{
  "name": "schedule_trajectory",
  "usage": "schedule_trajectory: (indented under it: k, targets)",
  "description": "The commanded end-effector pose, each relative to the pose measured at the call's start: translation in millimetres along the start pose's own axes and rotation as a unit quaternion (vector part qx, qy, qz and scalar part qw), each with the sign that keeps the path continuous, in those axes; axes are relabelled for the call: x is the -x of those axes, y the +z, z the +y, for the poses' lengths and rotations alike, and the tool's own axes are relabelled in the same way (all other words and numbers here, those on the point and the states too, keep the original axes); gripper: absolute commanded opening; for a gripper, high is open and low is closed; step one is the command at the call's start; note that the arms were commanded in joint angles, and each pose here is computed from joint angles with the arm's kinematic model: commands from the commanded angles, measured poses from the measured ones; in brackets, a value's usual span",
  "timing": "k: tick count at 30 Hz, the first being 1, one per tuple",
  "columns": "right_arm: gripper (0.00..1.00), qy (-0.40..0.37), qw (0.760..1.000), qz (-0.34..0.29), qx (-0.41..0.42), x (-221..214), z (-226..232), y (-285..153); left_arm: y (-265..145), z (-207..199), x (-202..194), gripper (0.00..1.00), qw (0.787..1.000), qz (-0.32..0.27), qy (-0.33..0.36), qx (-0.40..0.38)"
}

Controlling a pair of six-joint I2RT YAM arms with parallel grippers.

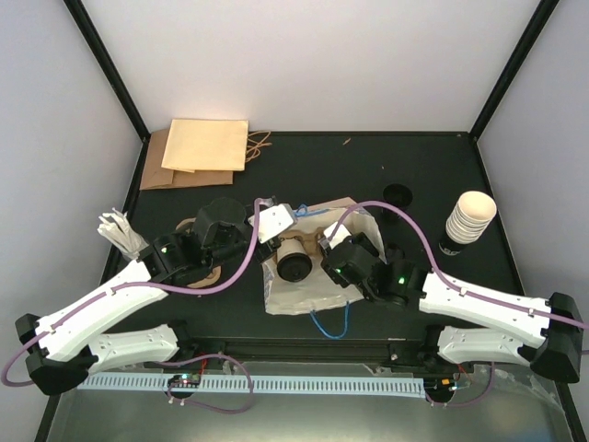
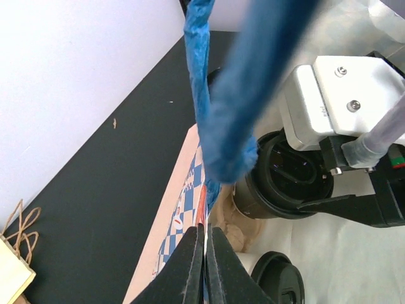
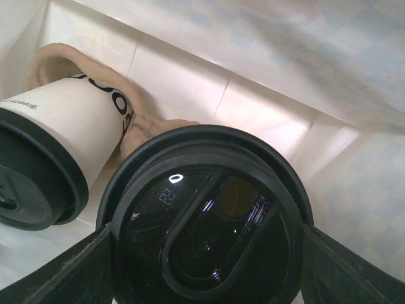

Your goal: Pack the takeout coffee

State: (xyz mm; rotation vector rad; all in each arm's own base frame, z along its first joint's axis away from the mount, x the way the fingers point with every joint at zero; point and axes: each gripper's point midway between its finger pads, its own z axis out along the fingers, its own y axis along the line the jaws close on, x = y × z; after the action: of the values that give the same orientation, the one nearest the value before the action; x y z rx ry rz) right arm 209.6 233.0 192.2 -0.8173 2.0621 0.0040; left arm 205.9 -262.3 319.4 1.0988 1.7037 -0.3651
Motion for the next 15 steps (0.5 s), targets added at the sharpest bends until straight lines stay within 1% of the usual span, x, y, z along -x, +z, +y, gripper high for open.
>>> schedule_trajectory:
  k: [1, 4, 10, 15]
  targets:
    - [0.61, 0.036, 0.998, -0.033, -0.037, 15, -10, 2, -8, -5, 17, 0.03, 0.999, -0.026, -0.013, -0.018]
    - [0.61, 0.045, 0.997, -0.045, -0.045, 20, -10, 4, -9, -9, 20, 0.03, 0.999, -0.031, -0.026, -0.03]
    - [0.61, 0.072, 0.991, -0.095, -0.059, 34, -17, 1, -13, -14, 31, 0.04, 0.995, -0.046, -0.069, -0.052]
    - [0.61, 0.073, 0.991, -0.098, -0.053, 34, -15, 5, -16, -19, 40, 0.04, 0.992, -0.057, -0.091, -0.073]
